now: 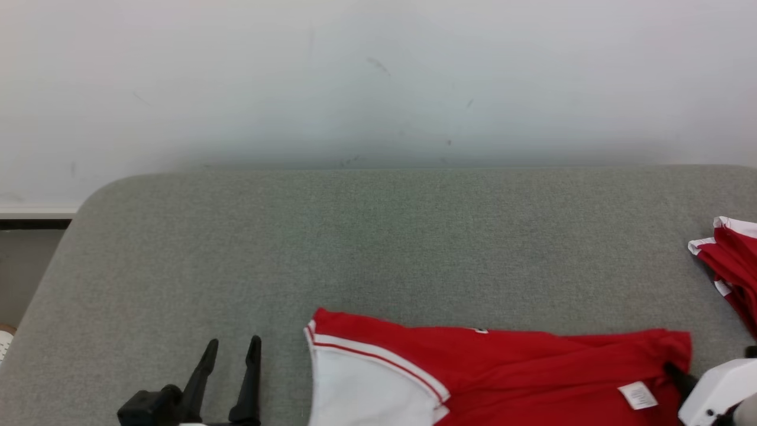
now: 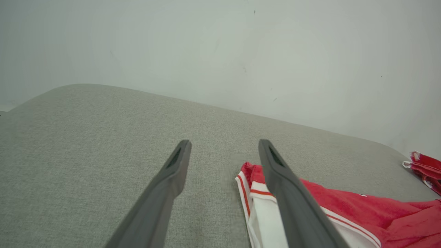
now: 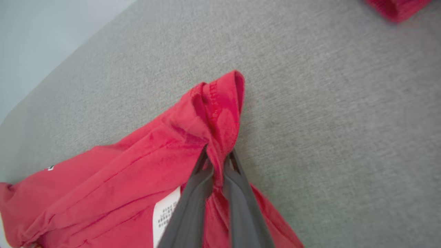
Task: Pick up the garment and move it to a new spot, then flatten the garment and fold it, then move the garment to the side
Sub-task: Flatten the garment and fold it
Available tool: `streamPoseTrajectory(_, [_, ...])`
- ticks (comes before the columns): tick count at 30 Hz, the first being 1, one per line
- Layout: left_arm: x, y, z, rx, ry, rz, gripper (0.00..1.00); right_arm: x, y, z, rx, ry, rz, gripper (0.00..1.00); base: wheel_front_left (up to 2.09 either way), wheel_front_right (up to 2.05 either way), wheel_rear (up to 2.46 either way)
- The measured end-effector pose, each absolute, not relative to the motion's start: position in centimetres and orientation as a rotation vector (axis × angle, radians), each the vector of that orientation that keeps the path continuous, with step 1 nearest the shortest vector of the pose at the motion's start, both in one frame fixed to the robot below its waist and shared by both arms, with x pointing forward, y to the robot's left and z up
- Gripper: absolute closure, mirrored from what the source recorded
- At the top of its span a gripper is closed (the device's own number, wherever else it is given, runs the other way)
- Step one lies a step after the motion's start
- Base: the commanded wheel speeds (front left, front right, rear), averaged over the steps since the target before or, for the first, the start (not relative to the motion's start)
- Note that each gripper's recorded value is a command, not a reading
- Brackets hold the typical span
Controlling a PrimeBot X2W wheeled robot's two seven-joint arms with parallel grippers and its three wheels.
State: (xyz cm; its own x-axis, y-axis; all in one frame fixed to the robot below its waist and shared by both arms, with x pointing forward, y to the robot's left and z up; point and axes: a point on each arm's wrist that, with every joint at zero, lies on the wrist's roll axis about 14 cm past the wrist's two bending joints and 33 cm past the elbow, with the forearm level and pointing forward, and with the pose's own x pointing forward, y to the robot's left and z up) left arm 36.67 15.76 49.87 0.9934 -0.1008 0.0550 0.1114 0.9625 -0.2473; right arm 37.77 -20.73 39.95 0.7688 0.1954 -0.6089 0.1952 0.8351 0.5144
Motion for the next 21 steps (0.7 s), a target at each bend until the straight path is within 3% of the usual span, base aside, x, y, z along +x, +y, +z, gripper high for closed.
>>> streamPoseTrajectory(4, [36.7, 15.8, 49.8, -0.256, -0.042, -0.107, 0.00, 38.2, -22.7, 41.4, 0.561, 0.644, -0.030, 1.00, 0.00, 0.00, 0.00])
streamPoseTrajectory(7, [36.6, 15.7, 49.7, -0.258, -0.039, -0.108, 0.00, 38.9, -21.0, 43.2, 0.580, 0.590, 0.024, 1.00, 0.00, 0.00, 0.00])
streamPoseTrajectory(15, [35.6, 16.8, 49.6, -0.260, -0.042, -0.072, 0.00, 39.2, -13.4, 49.2, 0.624, 0.465, 0.283, 1.00, 0.00, 0.00, 0.00])
streamPoseTrajectory(21, [34.5, 18.6, 49.4, -0.259, -0.042, -0.015, 0.00, 37.3, -5.8, 50.8, 0.692, 0.515, 0.538, 1.00, 0.00, 0.00, 0.00])
